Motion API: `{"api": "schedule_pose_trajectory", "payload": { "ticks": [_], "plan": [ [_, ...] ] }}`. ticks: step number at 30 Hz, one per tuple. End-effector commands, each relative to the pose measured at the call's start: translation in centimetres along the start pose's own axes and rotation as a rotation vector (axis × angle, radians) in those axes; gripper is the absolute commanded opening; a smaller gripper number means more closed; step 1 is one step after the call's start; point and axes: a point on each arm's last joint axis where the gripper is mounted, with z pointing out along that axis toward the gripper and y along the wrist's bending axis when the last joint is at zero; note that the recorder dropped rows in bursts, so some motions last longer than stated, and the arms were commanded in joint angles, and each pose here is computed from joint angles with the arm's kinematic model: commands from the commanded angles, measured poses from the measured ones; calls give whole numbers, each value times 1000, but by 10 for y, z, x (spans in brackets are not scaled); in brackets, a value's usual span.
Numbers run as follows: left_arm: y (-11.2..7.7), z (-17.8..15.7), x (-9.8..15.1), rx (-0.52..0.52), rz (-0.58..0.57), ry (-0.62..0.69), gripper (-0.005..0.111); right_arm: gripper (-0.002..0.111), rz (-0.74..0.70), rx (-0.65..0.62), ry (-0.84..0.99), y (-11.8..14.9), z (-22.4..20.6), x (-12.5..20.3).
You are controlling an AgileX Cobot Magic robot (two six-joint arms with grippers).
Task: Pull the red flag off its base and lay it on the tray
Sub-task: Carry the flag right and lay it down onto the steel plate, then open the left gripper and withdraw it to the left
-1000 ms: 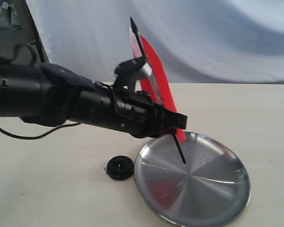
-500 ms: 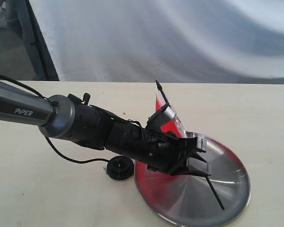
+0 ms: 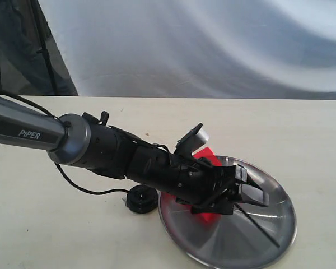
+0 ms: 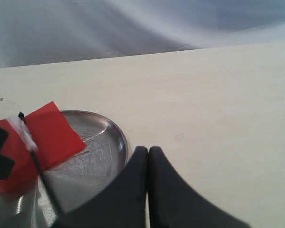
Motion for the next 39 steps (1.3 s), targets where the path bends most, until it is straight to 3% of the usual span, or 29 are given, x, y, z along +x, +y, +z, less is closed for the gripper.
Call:
{"api": "schedule_pose_trajectory", "payload": {
  "ticks": [1,4,8,12,13,15,18,21,22,27,30,32,34,36,37,38,39],
  "plan": [
    [-1,1,4,-14,54,47,84,0,-5,2,-14,0,-1,-1],
    [1,1,7,-32,84,80,73,0,-5,2,-14,0,-1,-1],
    [4,0,9,-52,122,114,49,0,-5,2,-14,0,-1,-1],
    [0,-4,11,-74,202,150,17,0,-5,2,-14,0,-1,-1],
    [-4,-9,9,-103,285,158,0,0,-5,2,-14,0,-1,-1],
    [-10,-22,1,-222,438,136,0,0,-5,2,-14,0,-1,-1],
    [-21,-44,-12,-395,556,84,0,0,-5,2,-14,0,-1,-1],
    [-41,-75,-19,-556,784,110,0,0,-5,2,-14,0,-1,-1],
    [-44,-83,-19,-599,811,128,0,0,-5,2,-14,0,-1,-1],
    [-41,-135,-5,-969,836,209,0,0,-5,2,-14,0,-1,-1],
    [-41,-176,13,-1205,754,169,0,0,-5,2,-12,0,-1,-1],
    [-51,-203,29,-1274,740,98,0,0,-5,2,-12,0,-1,-1],
    [-71,-233,50,-1252,718,-37,0,0,-5,2,-12,0,-1,-1],
    [-96,-262,72,-1165,701,-206,0,0,-5,2,-12,0,-1,-1],
    [-118,-286,91,-1077,701,-341,0,0,-5,2,-12,0,-1,-1],
    [-127,-295,100,-1024,696,-395,0,0,-5,2,-12,0,-1,-1],
    [-147,-319,126,-890,705,-542,0,0,-5,2,-12,0,-1,-1]
  ]
}}
